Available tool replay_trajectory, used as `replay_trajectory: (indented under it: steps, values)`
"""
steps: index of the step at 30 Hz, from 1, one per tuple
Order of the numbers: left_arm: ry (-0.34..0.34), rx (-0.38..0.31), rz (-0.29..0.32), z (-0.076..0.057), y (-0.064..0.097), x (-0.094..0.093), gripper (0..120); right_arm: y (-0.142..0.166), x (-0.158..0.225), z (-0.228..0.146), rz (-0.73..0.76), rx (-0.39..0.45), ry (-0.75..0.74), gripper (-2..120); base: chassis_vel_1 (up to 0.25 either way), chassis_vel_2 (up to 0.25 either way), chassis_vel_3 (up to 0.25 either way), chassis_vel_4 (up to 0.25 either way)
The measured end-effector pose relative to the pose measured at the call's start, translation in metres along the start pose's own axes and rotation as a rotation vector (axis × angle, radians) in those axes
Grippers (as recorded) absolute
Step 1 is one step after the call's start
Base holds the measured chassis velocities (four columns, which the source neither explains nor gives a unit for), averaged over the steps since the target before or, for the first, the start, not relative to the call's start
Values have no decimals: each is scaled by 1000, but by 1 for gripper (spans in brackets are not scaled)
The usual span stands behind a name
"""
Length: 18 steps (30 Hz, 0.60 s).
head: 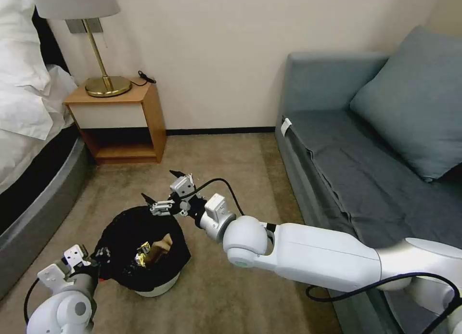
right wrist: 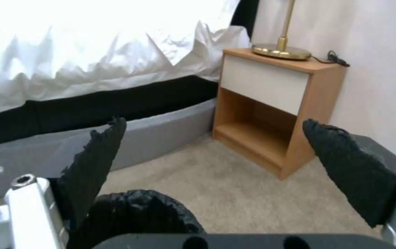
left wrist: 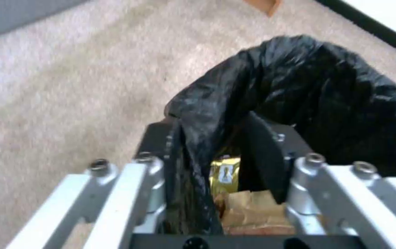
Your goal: Pick up the trash bin, then pick up the garbage on the floor and place it into the trash bin.
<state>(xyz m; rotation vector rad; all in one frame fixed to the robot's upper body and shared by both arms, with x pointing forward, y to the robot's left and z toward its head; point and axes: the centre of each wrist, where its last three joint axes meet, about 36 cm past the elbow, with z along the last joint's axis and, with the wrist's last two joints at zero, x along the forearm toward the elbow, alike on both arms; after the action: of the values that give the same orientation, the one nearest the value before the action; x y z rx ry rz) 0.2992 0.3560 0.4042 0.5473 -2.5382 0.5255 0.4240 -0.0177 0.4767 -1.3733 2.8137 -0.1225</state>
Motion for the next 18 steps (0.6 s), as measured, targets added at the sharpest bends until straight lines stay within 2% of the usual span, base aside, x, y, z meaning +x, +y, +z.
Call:
replay_trajectory:
  steps: [2,3,5,7,8,9,10,12,13,15,16,18]
  values:
    - [-43,-37,6,-1,2,2,57,-5,3,0,17,-4,-1,98,0,0,0,0]
    - [-43,-37,6,-1,2,2,57,-5,3,0,17,-4,-1,98,0,0,0,0]
    - [-124,-81,41,-2,5,5,70,-14,9,-3,48,-15,-5,98,0,0,0,0]
    - [-148,-91,52,-2,5,6,72,-17,10,-4,57,-19,-7,98,0,0,0,0]
    - [-221,-121,81,-4,6,8,79,-26,16,-7,90,-30,-15,99,0,0,0,0]
    - [-221,-121,81,-4,6,8,79,-26,16,-7,90,-30,-15,99,0,0,0,0]
    - [-269,-145,108,-6,7,10,85,-34,21,-9,120,-39,-21,99,0,0,0,0]
    - [-289,-156,123,-8,8,11,87,-38,25,-9,136,-45,-23,99,0,0,0,0]
    - [-354,-185,179,-12,7,16,96,-51,39,-10,193,-70,-34,99,0,0,0,0]
    - [-400,-213,222,-15,5,19,100,-62,57,-14,254,-95,-59,100,0,0,0,0]
    - [-400,-213,222,-15,5,19,100,-62,57,-14,254,-95,-59,100,0,0,0,0]
    - [-432,-251,254,-15,2,21,100,-80,81,-26,344,-100,-114,100,0,0,0,0]
